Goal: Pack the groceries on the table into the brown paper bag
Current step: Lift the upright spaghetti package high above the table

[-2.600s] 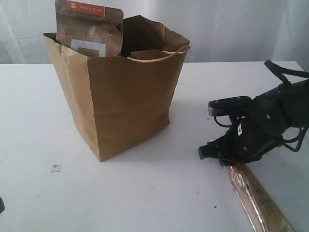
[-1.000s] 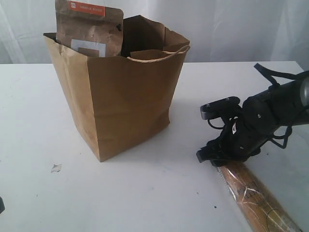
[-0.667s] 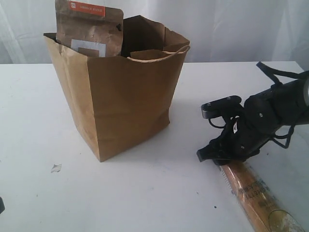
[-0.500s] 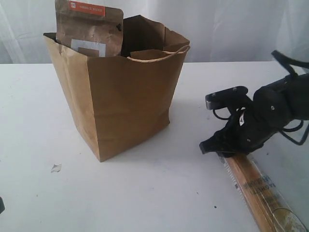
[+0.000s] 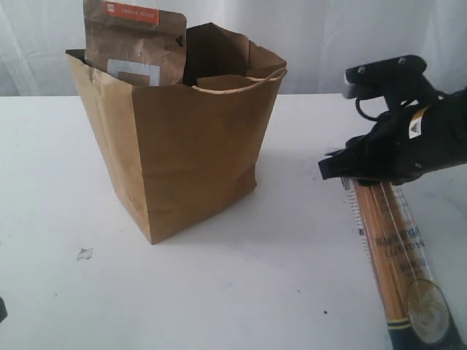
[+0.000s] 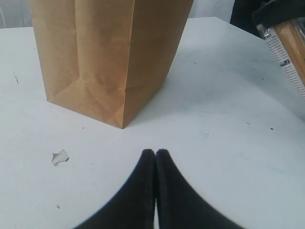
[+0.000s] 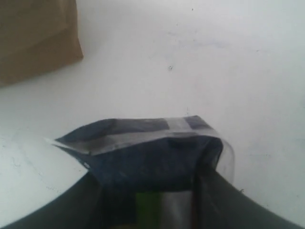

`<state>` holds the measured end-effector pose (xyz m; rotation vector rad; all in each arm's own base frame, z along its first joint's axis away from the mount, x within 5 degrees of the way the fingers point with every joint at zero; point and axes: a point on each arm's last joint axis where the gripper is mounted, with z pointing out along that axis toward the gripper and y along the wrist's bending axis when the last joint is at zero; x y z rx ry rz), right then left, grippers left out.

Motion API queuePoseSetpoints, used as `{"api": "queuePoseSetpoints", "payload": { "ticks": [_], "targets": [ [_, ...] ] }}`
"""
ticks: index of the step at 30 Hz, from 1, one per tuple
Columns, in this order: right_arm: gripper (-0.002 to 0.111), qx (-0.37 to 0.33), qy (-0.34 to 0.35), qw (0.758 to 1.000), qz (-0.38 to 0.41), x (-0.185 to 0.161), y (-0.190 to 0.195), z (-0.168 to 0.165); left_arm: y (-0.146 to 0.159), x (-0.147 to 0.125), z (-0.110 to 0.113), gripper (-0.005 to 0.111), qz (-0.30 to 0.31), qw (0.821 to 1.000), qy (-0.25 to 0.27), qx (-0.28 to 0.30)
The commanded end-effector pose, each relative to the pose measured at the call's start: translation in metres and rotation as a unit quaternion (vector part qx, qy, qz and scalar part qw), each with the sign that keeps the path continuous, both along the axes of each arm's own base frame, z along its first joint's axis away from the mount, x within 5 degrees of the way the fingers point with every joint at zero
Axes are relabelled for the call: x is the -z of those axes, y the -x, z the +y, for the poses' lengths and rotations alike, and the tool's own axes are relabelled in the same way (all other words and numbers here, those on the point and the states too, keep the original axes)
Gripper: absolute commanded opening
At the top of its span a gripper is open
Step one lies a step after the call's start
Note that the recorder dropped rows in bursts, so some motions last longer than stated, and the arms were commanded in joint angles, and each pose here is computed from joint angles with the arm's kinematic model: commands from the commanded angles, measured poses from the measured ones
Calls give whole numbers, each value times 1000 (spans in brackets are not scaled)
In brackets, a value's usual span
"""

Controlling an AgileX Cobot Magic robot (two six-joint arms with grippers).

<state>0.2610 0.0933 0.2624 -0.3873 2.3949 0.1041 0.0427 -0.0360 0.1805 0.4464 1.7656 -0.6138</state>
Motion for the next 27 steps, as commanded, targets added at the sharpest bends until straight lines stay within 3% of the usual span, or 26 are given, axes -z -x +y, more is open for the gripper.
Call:
{"api": "queuePoseSetpoints", "payload": {
  "ticks": [1, 19, 27],
  "targets": [
    [0, 3, -17, 999, -44, -25, 12, -6, 0, 0, 0, 0, -1, 1000, 4, 3],
    [0, -40, -18, 976, -213, -115, 54, -22, 0, 0, 0, 0, -1, 1000, 4, 3],
    [0, -38, -57, 948, -311, -164, 54, -20, 0, 0, 0, 0, -1, 1000, 4, 3]
  ]
}}
